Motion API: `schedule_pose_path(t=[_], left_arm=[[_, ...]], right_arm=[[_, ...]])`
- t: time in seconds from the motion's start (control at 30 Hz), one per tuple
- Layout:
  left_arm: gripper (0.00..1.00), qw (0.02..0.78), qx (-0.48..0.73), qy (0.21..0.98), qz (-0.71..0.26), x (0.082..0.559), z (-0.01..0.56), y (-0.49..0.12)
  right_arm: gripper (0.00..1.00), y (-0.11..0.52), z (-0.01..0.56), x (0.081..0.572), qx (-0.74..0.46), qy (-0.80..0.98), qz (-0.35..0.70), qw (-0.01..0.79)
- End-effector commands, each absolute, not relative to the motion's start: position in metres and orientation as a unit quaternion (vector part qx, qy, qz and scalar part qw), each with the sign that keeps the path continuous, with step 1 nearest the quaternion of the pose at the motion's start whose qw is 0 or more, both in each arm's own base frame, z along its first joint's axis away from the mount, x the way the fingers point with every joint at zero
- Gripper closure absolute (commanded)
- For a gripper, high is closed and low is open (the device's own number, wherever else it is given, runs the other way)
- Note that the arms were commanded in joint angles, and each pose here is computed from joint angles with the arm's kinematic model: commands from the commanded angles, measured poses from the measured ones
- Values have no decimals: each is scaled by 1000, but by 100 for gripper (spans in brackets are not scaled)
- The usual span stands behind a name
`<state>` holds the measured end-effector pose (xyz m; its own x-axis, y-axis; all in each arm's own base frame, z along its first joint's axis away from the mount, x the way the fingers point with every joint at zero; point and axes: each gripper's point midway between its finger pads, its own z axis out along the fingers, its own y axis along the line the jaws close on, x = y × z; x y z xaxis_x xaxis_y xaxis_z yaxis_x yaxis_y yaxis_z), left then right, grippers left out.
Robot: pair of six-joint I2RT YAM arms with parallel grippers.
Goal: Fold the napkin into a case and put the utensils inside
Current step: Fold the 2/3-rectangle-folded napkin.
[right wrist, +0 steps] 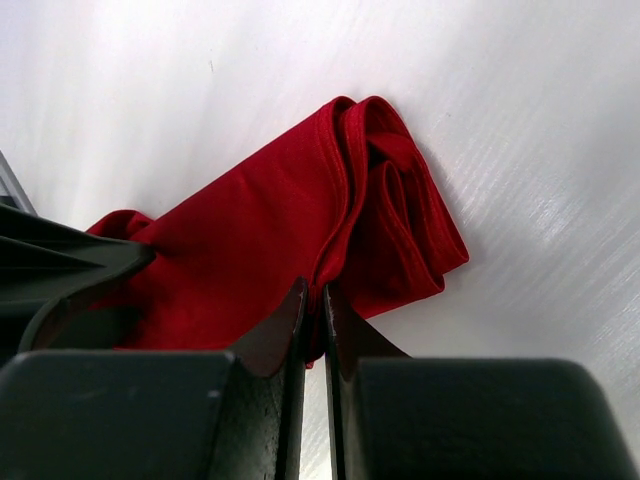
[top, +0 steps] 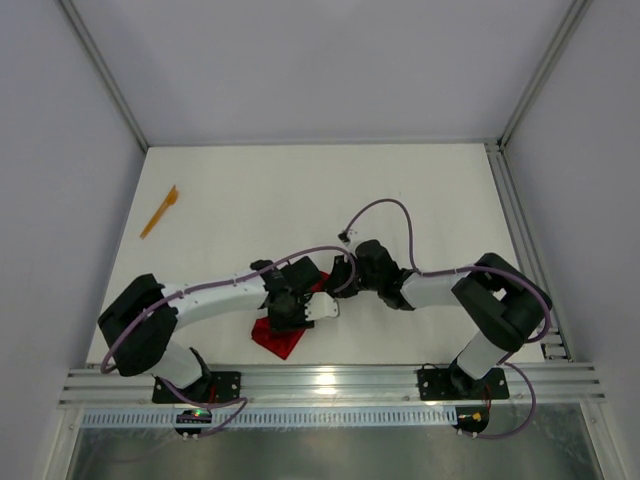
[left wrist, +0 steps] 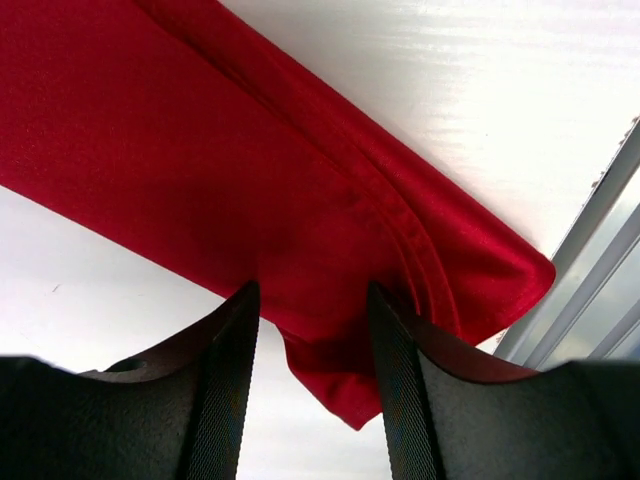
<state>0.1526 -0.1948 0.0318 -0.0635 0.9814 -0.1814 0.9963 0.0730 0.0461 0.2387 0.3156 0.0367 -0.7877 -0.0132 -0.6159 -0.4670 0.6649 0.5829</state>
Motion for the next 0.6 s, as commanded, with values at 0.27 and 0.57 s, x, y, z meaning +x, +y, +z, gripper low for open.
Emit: schedule_pose_path(t=[0.27,0.57], left_arm=[[42,154,681,713,-66,150,72,-251],[45,127,663,734,-69,133,47,-234]], right_arm=[[97,331,70,260,-154,834,415,329],[97,333,69,268,-159,832,423,323]])
